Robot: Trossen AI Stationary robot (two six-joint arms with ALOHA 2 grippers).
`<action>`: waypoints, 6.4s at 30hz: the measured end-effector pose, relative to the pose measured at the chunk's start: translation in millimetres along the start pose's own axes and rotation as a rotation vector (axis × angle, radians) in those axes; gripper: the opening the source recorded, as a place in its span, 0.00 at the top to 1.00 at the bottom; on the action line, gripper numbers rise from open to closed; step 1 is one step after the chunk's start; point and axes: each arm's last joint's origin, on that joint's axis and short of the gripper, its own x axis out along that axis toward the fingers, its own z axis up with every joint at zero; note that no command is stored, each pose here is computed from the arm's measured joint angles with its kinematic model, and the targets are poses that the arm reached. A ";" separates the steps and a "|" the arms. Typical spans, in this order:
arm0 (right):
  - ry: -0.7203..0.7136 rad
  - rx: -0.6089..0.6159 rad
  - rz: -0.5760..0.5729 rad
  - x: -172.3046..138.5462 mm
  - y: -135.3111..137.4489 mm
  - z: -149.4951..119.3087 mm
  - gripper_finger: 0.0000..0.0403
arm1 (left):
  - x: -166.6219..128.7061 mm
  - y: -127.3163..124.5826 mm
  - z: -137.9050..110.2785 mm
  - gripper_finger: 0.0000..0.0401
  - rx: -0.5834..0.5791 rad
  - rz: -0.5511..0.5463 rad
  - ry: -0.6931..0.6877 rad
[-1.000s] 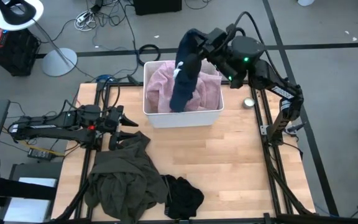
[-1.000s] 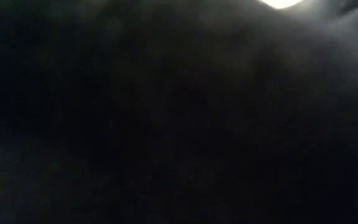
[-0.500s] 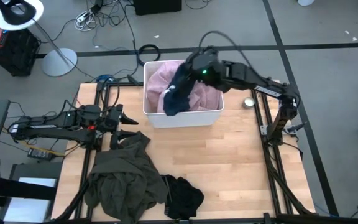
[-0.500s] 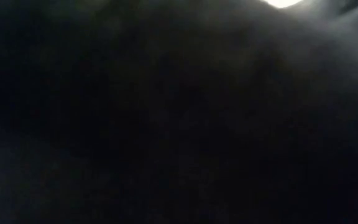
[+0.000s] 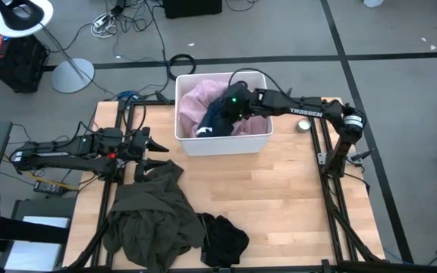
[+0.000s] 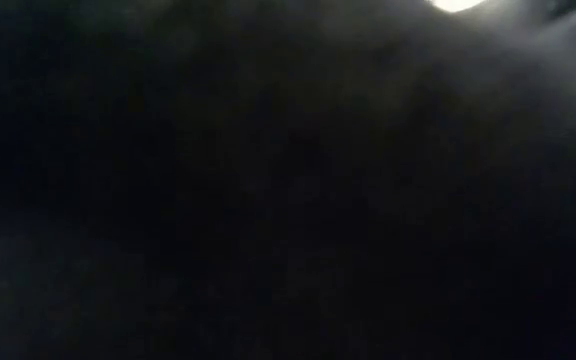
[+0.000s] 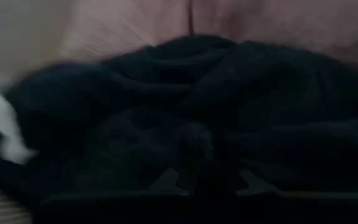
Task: Sort clothes
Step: Put the blue underwear into the white bin, then put the black underwear into the white bin
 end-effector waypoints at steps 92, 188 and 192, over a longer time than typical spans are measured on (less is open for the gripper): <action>0.319 0.142 0.359 -70.2 262.8 -169.9 0.74 | -6.3 -9.6 22.3 0.42 0.232 -0.137 -0.204; -1.097 -0.296 -0.157 -249.8 34.9 93.8 1.00 | -11.2 -23.7 54.1 0.42 0.048 0.366 -0.223; -0.926 -0.320 -0.217 -230.1 16.2 90.0 1.00 | -8.3 -24.3 58.2 0.42 -0.044 0.387 -0.278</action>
